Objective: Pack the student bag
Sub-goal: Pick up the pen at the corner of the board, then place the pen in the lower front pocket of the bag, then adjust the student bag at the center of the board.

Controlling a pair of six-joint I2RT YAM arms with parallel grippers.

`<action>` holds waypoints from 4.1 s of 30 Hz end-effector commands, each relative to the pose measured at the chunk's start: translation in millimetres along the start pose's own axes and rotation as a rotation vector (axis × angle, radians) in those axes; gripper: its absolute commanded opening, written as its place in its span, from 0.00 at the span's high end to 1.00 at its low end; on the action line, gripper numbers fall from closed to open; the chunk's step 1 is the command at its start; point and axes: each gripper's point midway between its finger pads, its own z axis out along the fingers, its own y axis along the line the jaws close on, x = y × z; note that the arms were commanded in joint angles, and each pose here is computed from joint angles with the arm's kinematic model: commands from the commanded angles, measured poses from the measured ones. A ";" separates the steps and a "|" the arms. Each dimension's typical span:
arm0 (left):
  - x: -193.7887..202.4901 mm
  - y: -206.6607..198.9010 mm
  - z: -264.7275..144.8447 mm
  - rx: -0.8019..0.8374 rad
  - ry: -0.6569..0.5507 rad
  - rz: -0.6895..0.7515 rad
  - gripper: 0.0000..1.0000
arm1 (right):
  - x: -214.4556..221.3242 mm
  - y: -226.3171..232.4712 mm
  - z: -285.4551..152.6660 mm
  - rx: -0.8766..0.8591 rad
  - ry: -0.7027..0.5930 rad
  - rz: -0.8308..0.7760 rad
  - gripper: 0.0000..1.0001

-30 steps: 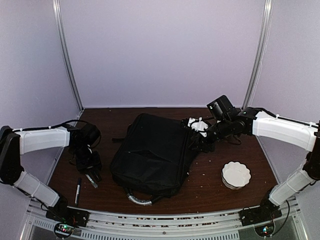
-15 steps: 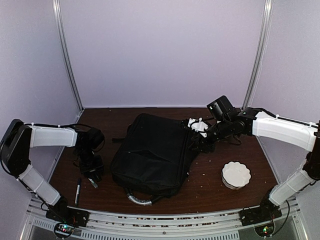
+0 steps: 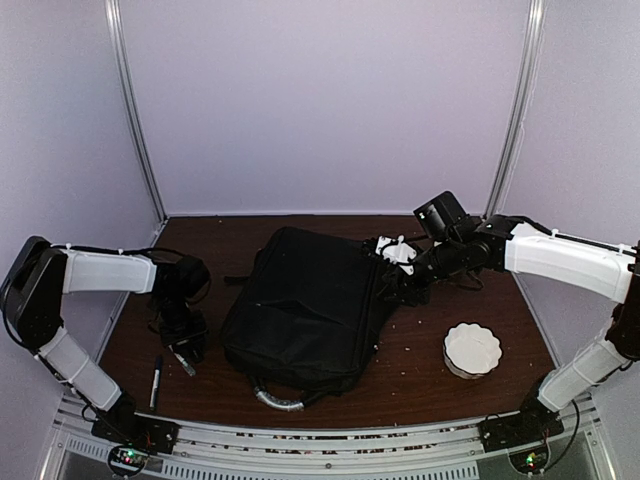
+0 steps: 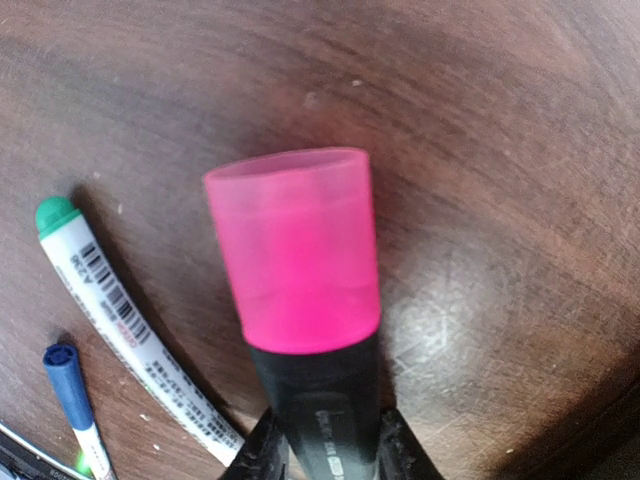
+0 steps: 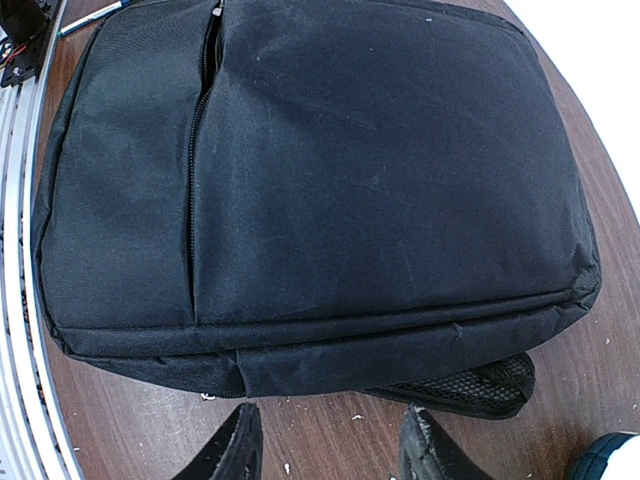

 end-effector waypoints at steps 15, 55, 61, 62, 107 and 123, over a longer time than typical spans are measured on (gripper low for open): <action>-18.4 -54.9 -116.8 0.237 -0.216 0.286 0.97 | 1.5 0.6 1.7 -0.015 0.009 0.020 0.53; 133.5 -159.9 -114.6 0.226 0.359 1.138 1.00 | 1.9 -4.1 -0.3 0.019 0.014 0.019 0.53; 138.1 -159.3 -102.3 0.176 0.378 1.164 1.00 | 3.7 -4.0 1.3 0.017 0.020 0.020 0.53; 137.3 -160.1 -100.3 0.164 0.374 1.168 1.00 | 3.6 -4.1 1.6 0.017 0.020 0.019 0.53; 8.1 -199.4 -217.6 0.041 -0.618 1.152 0.02 | 5.7 -3.2 4.8 0.008 0.032 0.027 0.53; 46.4 -221.3 -134.7 0.209 -0.704 1.716 0.23 | 5.2 -2.9 4.6 0.005 0.030 0.028 0.53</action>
